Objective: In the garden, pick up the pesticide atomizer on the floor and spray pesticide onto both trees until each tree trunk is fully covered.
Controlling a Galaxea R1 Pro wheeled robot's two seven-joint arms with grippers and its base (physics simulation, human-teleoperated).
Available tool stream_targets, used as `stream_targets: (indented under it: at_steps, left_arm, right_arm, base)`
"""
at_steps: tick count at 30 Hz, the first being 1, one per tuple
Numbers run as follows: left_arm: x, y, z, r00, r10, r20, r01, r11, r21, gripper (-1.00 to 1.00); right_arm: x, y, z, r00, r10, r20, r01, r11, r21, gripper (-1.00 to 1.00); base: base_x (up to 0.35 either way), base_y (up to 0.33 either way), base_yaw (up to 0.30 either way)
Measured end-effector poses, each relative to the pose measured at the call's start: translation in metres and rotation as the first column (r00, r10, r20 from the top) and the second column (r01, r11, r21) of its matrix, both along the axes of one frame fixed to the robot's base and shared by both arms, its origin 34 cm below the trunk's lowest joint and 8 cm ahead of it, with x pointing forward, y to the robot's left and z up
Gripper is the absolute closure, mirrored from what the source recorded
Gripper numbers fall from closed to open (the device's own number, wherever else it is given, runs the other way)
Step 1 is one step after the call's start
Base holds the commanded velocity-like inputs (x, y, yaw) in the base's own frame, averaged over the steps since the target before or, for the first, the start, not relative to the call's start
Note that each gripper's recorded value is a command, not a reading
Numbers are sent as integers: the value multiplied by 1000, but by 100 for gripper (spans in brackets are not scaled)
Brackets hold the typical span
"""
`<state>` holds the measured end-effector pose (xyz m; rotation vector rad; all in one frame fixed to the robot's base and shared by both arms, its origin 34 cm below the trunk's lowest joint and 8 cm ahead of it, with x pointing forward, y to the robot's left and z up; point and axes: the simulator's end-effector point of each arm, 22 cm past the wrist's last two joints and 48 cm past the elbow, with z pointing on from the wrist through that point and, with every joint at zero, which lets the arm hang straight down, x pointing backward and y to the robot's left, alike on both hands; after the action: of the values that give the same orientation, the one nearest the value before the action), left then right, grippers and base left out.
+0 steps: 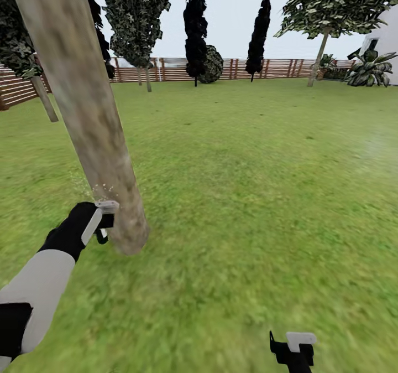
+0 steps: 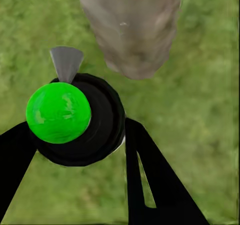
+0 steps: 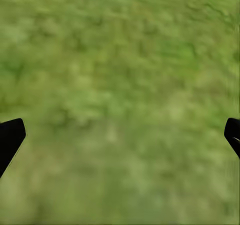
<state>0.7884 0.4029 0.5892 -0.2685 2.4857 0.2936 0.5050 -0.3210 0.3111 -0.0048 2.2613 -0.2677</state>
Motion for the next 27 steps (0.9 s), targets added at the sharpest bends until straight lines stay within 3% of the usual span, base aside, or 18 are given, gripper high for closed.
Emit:
stream_targets:
  at_steps: [2,4,12,15,20,23,27]
  left_arm:
    - [0,-40,-10,989,-142,-42,141,990,-25,100]
    - [-1,-44,-12,983,-173,-55,172,985,-14,100]
    - [-11,-35,-27,984,-162,-80,162,987,-1,100]
    - [-49,-36,-74,975,-159,-155,158,987,-22,100]
    - [-79,-25,-110,967,-130,-221,125,991,-36,100]
    - [-74,-21,-114,978,-124,-170,122,992,-20,100]
    - [-79,-16,-120,984,-99,-145,96,995,-26,100]
  right_arm:
    - [0,0,0,1000,-1,0,1,1000,0,-100]
    - [0,-1,0,1000,-1,0,1,1000,-1,-100]
    - [0,-1,0,1000,-1,-1,1,1000,-3,-100]
    - [0,0,0,1000,0,0,0,1000,-1,-100]
    - [0,0,0,1000,0,-1,0,1000,0,-100]
    - [1,0,0,1000,-1,2,1,1000,0,-100]
    - [0,-1,0,1000,-1,1,1,1000,-3,-100]
  base:
    - [0,0,11]
    - [0,0,2]
    - [0,-202,0]
    - [40,-271,15]
    - [94,-271,241]
    - [130,-270,162]
    - [165,-253,16]
